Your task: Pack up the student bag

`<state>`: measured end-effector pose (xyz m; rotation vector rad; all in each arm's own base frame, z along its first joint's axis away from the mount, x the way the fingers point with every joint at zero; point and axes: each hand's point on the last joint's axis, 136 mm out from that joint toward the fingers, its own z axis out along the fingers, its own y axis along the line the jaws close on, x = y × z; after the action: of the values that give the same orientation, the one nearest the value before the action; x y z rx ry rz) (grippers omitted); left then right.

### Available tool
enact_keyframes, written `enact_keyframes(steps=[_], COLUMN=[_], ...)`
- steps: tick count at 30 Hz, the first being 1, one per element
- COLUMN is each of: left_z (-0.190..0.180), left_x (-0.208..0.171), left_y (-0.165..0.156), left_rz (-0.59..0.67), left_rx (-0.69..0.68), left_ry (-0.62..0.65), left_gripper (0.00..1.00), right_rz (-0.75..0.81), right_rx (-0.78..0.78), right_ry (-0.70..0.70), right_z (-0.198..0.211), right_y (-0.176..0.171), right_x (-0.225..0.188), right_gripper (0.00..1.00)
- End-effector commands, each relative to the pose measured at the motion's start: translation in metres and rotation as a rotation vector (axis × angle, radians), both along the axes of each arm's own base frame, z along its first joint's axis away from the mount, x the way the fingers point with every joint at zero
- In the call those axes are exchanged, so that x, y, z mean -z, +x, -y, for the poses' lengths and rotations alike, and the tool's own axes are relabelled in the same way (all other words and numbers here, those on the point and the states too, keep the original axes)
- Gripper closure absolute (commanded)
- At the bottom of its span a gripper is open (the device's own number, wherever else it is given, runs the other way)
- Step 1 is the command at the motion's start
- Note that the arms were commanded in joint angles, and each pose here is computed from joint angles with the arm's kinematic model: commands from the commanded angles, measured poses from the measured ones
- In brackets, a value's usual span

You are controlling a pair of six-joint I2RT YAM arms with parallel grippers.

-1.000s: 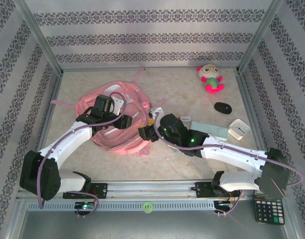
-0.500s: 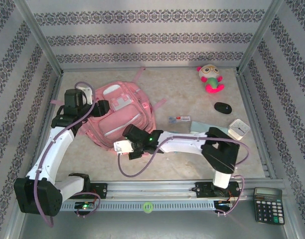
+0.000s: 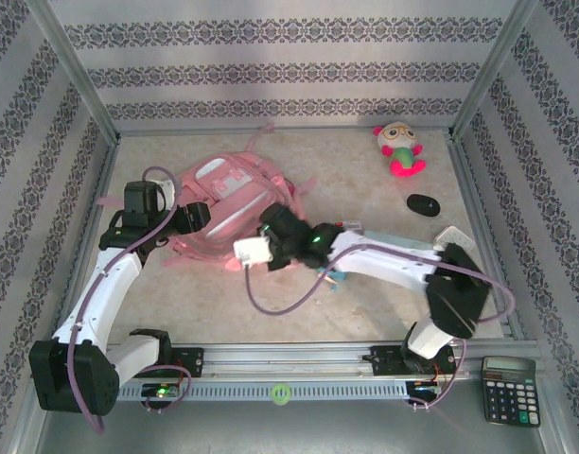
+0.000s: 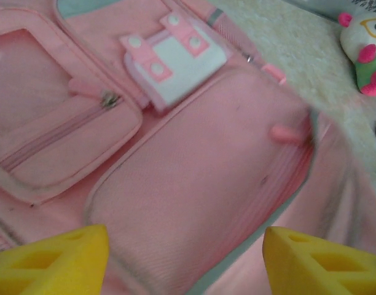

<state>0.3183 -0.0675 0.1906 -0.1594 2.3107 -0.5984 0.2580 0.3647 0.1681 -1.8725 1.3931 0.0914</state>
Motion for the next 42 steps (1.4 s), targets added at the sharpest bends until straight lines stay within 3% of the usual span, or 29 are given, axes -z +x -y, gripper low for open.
enact_keyframes(steps=[1, 10, 15, 23, 33, 39, 42], left_z=[0.004, 0.016, 0.021, 0.018, 0.04, 0.055, 0.061], left_x=[0.003, 0.011, 0.027, 0.041, 0.033, 0.031, 0.03], left_y=[-0.014, -0.022, -0.021, -0.006, 0.014, 0.017, 0.018], left_rz=[-0.029, 0.008, 0.037, 0.189, 0.278, 0.284, 0.295], left_rx=[-0.008, -0.028, -0.069, -0.055, 0.028, 0.085, 0.111], left_ry=[-0.074, -0.24, -0.357, -0.34, -0.56, -0.667, -0.712], left_gripper=[0.33, 0.33, 0.36, 0.38, 0.36, 0.45, 0.61], right_rz=[-0.021, -0.072, -0.064, -0.068, -0.087, -0.085, -0.081], right_rx=[0.012, 0.105, 0.112, 0.075, 0.04, 0.052, 0.065], right_ry=[0.159, 0.285, 0.283, 0.278, 0.268, 0.261, 0.256], right_z=[0.013, 0.049, 0.056, 0.056, 0.062, 0.064, 0.065], right_y=[0.011, 0.048, 0.058, 0.054, 0.046, 0.049, 0.052], right_x=[-0.062, -0.124, -0.132, -0.142, -0.153, -0.152, -0.152], right_gripper=[1.0, 1.0, 1.0, 1.0, 1.0, 1.0, 1.0])
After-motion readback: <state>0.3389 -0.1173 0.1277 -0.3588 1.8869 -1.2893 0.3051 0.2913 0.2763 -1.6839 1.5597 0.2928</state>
